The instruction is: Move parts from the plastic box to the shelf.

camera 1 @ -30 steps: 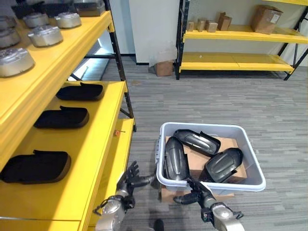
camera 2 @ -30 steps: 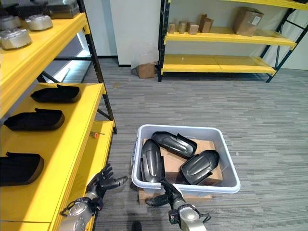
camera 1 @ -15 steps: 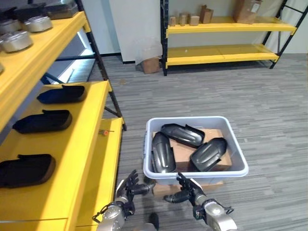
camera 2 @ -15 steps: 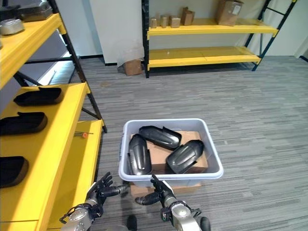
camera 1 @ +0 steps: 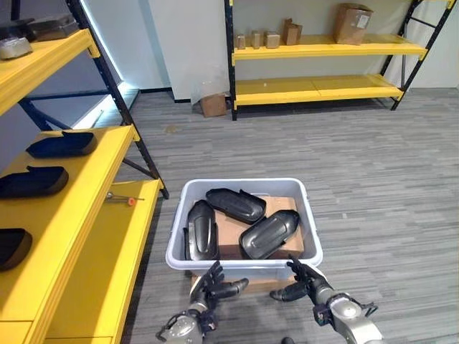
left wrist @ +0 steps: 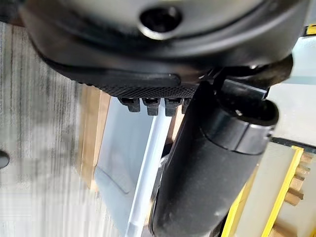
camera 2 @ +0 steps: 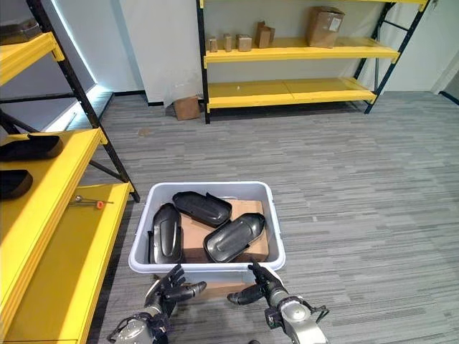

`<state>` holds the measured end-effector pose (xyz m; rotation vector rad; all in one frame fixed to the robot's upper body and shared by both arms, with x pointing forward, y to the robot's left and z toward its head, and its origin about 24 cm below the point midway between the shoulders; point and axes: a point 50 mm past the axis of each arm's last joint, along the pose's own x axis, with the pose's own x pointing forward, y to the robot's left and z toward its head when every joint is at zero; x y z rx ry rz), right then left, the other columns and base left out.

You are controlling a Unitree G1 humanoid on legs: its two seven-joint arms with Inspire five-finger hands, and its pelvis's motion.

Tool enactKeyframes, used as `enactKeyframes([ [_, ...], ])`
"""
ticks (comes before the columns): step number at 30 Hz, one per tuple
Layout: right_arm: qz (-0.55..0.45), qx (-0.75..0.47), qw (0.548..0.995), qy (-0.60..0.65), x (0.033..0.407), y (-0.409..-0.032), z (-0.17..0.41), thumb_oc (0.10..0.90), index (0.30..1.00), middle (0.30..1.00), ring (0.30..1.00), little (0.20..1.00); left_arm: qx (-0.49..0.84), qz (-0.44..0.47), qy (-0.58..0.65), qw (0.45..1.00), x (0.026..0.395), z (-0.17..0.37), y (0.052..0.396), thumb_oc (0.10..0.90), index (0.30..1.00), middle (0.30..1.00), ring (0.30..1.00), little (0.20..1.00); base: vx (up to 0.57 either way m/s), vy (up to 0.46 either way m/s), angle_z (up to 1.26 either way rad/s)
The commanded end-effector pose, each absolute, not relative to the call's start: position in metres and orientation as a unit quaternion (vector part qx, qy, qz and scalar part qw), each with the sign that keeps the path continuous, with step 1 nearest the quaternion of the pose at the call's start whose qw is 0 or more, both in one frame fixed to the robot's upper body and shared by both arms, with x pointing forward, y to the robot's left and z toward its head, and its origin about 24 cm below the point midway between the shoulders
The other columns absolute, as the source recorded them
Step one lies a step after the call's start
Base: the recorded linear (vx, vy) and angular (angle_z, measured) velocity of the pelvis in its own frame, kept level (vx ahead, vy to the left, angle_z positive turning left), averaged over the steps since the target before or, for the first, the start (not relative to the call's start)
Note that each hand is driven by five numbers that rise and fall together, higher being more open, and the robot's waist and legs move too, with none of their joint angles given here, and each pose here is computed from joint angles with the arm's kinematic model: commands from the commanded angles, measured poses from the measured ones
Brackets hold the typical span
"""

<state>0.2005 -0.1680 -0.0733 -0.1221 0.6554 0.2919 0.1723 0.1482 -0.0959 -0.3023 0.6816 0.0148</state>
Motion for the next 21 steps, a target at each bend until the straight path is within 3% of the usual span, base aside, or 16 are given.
enactKeyframes([
  [1, 0.201, 0.043, 0.97, 0.132, 0.243, -0.12, -0.001, 0.9, 1.0, 1.0, 1.0, 1.0, -0.11, 0.022, 0.204, 0.973, 0.213, -0.049, 0.18, 0.9, 1.0, 1.0, 1.0, 1.0, -0.02, -0.065, 0.11],
  [9, 0.307, 0.145, 0.938, 0.065, 0.229, -0.112, 0.048, 0.9, 1.0, 1.0, 1.0, 1.0, -0.14, 0.025, 0.129, 0.981, 0.209, -0.011, 0.192, 0.9, 1.0, 1.0, 1.0, 1.0, -0.02, -0.029, 0.1],
  [21, 0.314, 0.182, 0.93, 0.052, 0.22, -0.148, 0.078, 0.9, 1.0, 1.0, 1.0, 1.0, -0.164, -0.045, 0.079, 0.982, 0.199, 0.035, 0.195, 0.9, 1.0, 1.0, 1.0, 1.0, -0.01, 0.023, -0.05],
])
